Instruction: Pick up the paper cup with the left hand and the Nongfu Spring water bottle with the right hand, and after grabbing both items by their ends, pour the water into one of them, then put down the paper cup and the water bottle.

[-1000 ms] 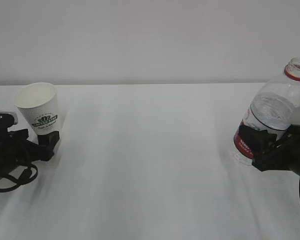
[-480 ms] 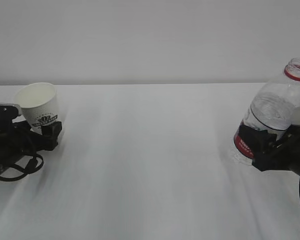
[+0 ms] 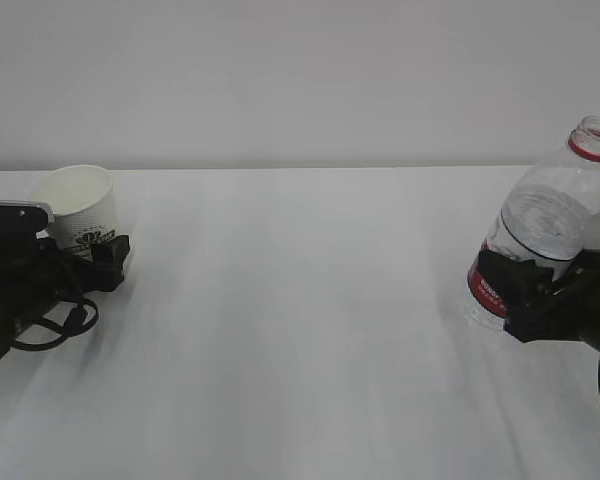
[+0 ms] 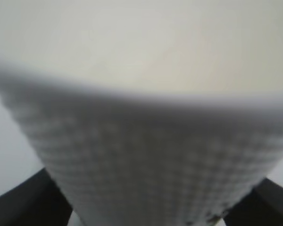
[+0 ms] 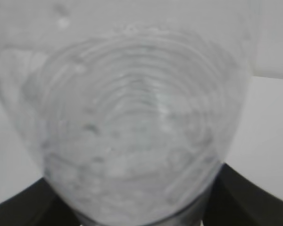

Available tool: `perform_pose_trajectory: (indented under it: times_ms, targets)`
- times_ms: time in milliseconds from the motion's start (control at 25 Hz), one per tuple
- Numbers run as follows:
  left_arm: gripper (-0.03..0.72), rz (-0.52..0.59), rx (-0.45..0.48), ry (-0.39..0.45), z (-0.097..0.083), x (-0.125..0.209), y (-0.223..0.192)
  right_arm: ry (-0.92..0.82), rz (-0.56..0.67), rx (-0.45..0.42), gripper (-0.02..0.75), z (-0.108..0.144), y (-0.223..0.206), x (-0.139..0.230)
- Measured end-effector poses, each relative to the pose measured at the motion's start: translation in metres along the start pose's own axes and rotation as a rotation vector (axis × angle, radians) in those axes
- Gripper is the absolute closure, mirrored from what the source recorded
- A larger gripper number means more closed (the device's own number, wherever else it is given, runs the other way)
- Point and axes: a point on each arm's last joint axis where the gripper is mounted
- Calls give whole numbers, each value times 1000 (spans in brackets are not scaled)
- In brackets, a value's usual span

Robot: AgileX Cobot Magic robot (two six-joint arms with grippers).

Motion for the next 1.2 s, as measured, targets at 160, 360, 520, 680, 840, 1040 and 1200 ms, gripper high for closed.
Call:
perform_pose_trajectory:
  times_ms: [160, 360, 520, 680, 840, 1040, 1200]
  targets:
    - [44, -5, 1, 0, 0, 0, -4, 0, 0, 0, 255, 0, 0, 0]
    - [44, -9, -18, 8, 2, 0, -4, 0, 0, 0, 255, 0, 0, 0]
    - [49, -10, -26, 12, 3, 0, -4, 0, 0, 0, 255, 0, 0, 0]
    - [95, -10, -26, 12, 3, 0, -4, 0, 0, 0, 255, 0, 0, 0]
    - [120, -9, -14, 6, 1, 0, -4, 0, 0, 0, 255, 0, 0, 0]
    - [123, -8, 51, -23, -5, -2, -4, 0, 0, 0, 255, 0, 0, 0]
    - [124, -40, 101, -47, -11, -15, -2, 0, 0, 0, 255, 0, 0, 0]
Point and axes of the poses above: a point on each arm's last joint axis where the gripper is mounted, y pointing back along that axis away from the gripper, z along the wrist's bending axis when the last joint is at zero, x = y × z, and after that the axes turned 2 degrees about y, right-handed
